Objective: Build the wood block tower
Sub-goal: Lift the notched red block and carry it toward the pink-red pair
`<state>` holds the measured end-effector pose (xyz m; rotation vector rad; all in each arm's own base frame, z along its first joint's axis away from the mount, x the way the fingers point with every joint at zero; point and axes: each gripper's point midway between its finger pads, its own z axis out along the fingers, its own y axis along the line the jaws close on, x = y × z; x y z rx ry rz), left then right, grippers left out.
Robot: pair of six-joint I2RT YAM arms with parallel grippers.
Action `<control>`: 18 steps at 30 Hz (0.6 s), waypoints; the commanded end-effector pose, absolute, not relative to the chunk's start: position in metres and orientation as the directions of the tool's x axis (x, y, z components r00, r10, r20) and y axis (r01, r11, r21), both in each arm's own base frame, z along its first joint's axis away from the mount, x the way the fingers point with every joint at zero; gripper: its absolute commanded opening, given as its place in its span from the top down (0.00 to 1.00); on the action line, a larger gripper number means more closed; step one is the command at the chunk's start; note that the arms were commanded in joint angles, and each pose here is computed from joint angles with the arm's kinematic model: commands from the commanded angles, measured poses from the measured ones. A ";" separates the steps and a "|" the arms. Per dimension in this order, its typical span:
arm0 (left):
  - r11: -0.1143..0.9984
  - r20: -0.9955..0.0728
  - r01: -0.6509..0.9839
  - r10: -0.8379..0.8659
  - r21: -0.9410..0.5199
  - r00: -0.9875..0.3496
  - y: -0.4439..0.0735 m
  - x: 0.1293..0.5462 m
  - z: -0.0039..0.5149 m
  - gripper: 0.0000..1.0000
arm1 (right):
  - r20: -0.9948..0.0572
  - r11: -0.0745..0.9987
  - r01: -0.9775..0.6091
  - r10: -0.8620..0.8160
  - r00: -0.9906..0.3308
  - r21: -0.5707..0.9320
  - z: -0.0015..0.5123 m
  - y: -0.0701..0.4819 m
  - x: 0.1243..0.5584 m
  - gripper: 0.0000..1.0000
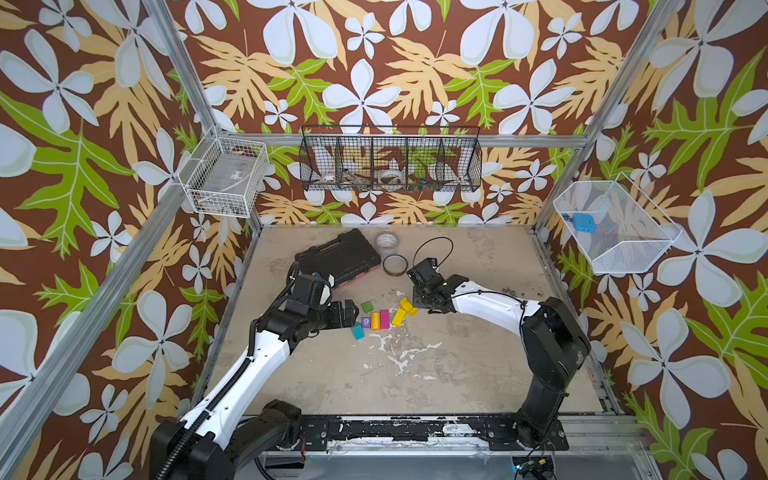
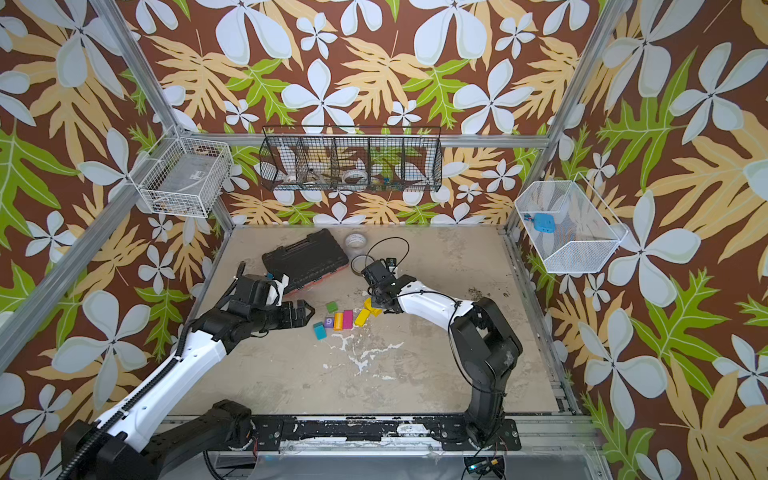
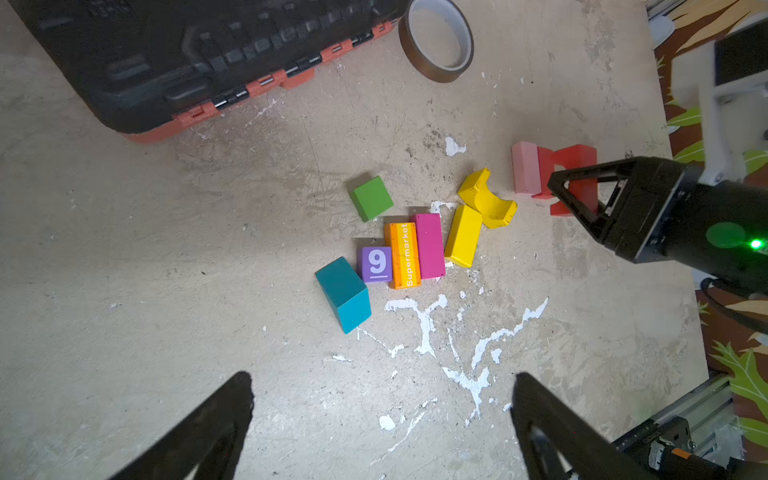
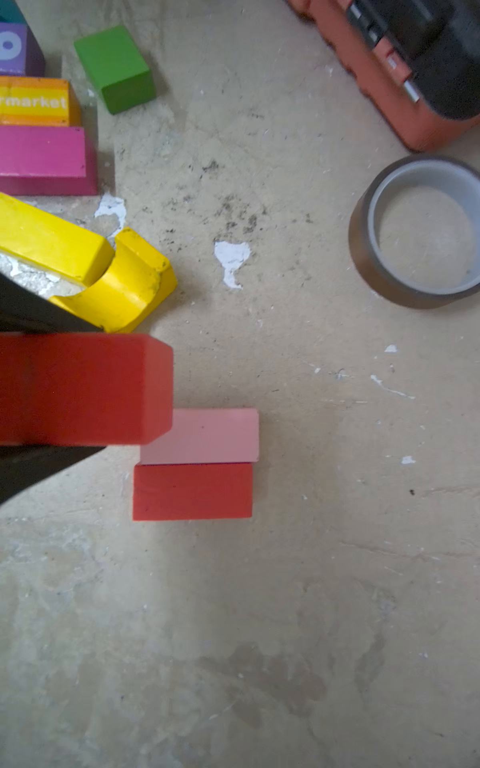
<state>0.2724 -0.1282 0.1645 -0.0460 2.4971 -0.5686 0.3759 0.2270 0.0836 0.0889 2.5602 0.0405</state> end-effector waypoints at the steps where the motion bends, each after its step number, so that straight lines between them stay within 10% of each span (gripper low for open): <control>1: 0.907 -0.534 0.096 -0.153 -0.410 -0.832 -0.129 0.273 0.168 0.02 | -0.550 0.998 0.069 0.057 -0.833 -0.001 0.080 0.215 0.375 1.00; 18: 0.907 -0.543 0.097 -0.156 -0.409 -0.825 -0.128 0.272 0.170 0.02 | -0.528 0.990 0.136 0.128 -0.839 0.025 0.067 0.158 0.382 1.00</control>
